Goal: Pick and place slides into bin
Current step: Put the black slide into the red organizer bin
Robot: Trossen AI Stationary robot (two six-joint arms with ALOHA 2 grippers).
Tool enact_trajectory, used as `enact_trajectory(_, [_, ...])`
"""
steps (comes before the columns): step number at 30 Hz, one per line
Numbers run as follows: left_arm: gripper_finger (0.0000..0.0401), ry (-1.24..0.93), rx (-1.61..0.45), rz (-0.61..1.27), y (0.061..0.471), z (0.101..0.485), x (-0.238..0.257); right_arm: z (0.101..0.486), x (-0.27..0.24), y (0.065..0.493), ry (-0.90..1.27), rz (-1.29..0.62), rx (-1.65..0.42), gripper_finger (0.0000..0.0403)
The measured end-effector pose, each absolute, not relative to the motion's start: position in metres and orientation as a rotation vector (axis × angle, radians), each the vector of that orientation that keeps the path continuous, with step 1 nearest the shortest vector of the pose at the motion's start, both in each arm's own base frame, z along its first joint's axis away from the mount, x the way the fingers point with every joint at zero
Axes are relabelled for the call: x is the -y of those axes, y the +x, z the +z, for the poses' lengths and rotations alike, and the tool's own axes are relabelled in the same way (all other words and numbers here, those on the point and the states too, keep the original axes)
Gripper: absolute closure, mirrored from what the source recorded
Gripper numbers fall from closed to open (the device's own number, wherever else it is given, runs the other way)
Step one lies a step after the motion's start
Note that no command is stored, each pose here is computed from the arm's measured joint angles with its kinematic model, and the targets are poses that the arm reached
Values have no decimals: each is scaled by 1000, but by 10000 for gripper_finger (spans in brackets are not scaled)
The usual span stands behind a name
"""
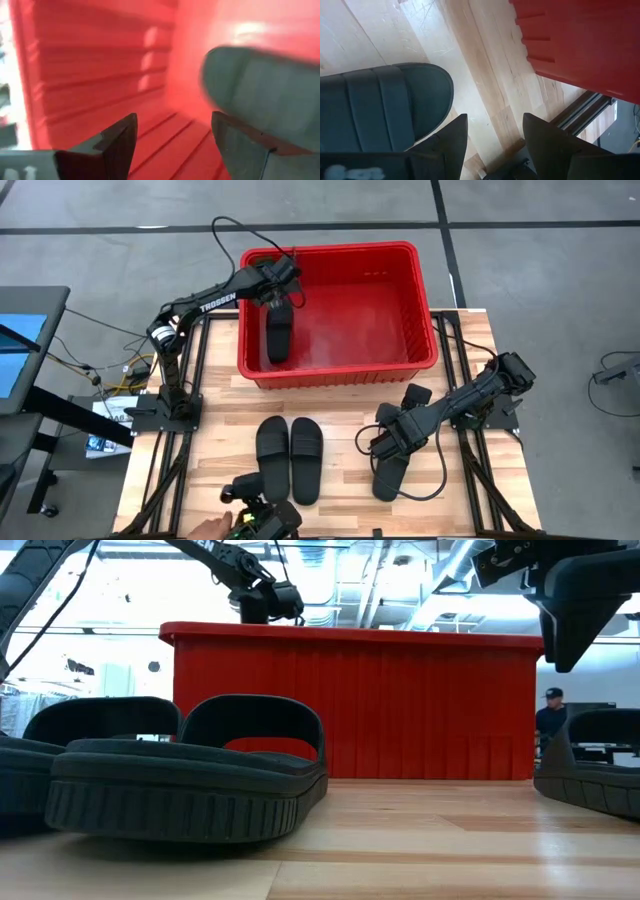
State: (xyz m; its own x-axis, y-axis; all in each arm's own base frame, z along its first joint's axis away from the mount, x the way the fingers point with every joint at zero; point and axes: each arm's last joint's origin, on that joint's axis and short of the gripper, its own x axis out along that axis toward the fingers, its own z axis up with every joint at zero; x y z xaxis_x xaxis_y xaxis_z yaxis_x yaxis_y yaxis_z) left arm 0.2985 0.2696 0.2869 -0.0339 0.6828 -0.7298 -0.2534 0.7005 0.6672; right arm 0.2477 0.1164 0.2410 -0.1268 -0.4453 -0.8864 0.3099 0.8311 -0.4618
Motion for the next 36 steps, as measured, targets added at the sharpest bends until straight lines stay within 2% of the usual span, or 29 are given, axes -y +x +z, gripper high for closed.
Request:
enact_trajectory(3, [155, 400, -1429, 862, 295, 291, -270, 241, -117, 248, -111, -649, -1570, 219])
enact_trajectory(5, [155, 375, -1366, 870, 291, 305, -265, 241, -117, 248, -110, -649, -1570, 219])
enact_trajectory(9, [155, 277, -1109, 894, 278, 358, -246, 241, -116, 248, -110, -656, -1563, 219])
enact_trajectory(14, [155, 122, -733, 855, 242, 426, -207, 242, -115, 249, -115, -698, -1520, 219])
enact_trajectory(17, [155, -16, -502, 779, 217, 460, -179, 242, -115, 249, -90, -727, -1502, 219])
enact_trajectory(21, [155, -88, -324, 640, 187, 491, -141, 241, -116, 250, -21, -778, -1461, 219])
enact_trajectory(28, [155, -156, -121, 508, 138, 521, -79, 238, -128, 256, 68, -720, -1369, 219])
enact_trajectory(36, [155, -271, -17, 398, 102, 506, -36, 236, -135, 268, 248, -720, -1246, 219])
